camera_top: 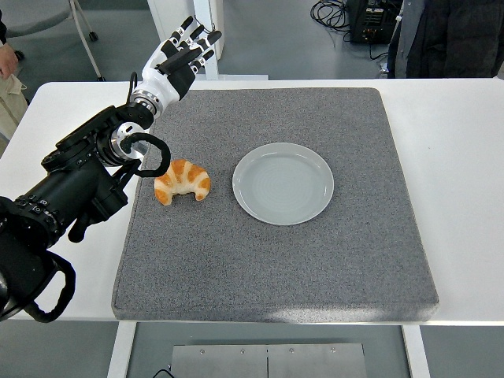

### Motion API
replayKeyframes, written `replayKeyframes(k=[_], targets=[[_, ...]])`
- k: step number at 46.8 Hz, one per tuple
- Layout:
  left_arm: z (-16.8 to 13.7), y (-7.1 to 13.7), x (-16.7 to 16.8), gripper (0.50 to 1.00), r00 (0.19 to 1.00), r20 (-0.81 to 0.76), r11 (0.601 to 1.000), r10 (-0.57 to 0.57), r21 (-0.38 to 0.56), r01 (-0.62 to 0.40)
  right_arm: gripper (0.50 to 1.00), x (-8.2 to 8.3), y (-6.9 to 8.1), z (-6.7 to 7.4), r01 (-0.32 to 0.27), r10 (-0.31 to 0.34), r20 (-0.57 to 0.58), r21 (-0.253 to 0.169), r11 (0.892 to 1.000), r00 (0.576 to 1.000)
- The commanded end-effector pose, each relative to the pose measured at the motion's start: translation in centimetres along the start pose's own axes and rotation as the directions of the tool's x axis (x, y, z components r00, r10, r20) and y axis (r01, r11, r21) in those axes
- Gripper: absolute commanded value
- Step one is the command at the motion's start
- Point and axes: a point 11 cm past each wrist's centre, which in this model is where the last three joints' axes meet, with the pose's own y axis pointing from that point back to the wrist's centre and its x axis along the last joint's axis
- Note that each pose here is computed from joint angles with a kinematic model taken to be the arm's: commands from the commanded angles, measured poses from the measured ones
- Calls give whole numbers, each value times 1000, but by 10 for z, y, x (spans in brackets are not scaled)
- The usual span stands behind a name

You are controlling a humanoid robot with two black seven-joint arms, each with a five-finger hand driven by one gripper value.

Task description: Place the bread on the plate

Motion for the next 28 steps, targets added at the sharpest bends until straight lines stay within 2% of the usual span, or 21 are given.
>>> replayKeyframes(k=[1,8,21,28], targets=[[5,0,-4,1000,1000,8,1000,-24,-3,24,1000,0,0,0,-2,2,0,0,1000,1000],[18,3,-19,1000,996,23,996,-91,-9,91,1000,0,0,0,0,0,0,0,1000,1000],[25,12,-27,1000,980,157,993,-121,36,116,1000,0,0,0,0,0,0,0,1000,1000],[28,22,-27,1000,935,323,989,-149,74,132,1000,0,0,0,0,0,0,0,1000,1000]])
